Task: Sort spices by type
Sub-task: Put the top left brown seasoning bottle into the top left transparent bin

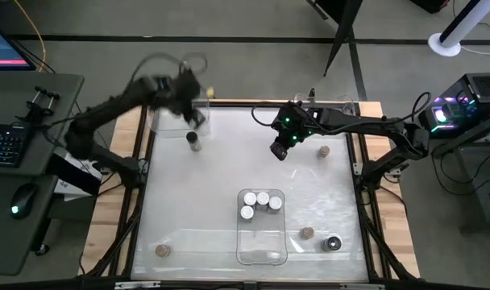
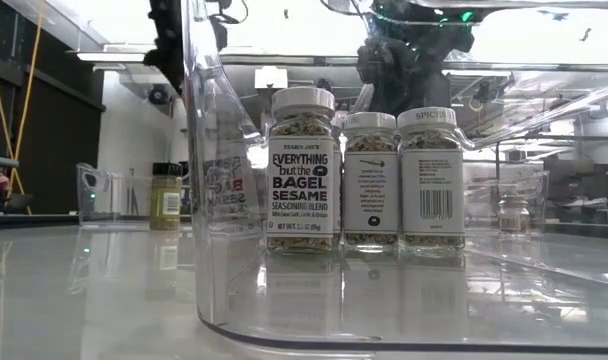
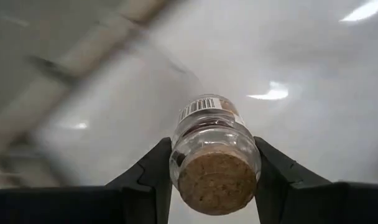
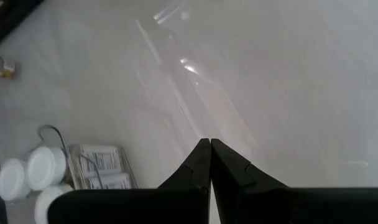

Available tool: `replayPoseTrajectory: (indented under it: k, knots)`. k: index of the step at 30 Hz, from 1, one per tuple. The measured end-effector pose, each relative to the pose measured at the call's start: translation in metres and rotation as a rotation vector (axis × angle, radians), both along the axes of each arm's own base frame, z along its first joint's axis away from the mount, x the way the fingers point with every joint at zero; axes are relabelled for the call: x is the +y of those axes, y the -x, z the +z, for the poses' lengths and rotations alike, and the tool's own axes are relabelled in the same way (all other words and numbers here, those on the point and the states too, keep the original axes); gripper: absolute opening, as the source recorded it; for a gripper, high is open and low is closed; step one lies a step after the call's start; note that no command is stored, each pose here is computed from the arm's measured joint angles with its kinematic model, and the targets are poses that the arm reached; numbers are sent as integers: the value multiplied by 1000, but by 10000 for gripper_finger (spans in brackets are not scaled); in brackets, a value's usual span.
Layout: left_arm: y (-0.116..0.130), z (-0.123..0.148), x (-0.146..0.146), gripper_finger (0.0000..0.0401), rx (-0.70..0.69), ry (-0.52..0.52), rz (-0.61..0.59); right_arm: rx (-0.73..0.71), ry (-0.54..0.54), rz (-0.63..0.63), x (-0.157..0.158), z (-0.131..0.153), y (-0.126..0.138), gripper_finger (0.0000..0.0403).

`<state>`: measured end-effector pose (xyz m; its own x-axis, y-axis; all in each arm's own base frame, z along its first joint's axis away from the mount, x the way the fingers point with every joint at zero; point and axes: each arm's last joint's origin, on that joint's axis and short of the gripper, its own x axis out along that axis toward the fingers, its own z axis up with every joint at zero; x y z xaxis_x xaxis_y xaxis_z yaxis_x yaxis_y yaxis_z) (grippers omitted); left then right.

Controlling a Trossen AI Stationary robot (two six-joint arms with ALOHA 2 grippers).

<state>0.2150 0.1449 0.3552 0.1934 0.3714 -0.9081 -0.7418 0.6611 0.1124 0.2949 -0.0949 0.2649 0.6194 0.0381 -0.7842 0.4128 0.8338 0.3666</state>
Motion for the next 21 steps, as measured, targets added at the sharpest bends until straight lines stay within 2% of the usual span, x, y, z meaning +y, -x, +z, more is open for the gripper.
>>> replayPoseTrajectory:
  k: [2, 4, 8, 11, 14, 18, 21]
  knots:
    - [2, 5, 36, 132, 63, -39, -34, -6, -1, 1, 0, 0, 0, 0]
    - [4, 0, 67, 132, 85, -26, -98, -4, -3, 3, 1, 0, -1, 0]
    - [-1, -35, 105, 132, 227, 68, -311, -1, -15, 12, 7, 0, -2, 0]
    - [-9, -63, 117, 132, 338, 122, -377, 0, -12, 31, 14, 0, -4, 0]
    - [-23, -77, 122, 132, 353, 110, -432, 7, 11, 32, 20, 0, -6, 0]
    - [-39, -94, 122, 132, 427, 106, -619, 10, 19, 32, 25, 0, -7, 0]
    - [-45, -103, 125, 132, 447, 102, -677, 12, 21, 17, 28, 0, -8, 0]
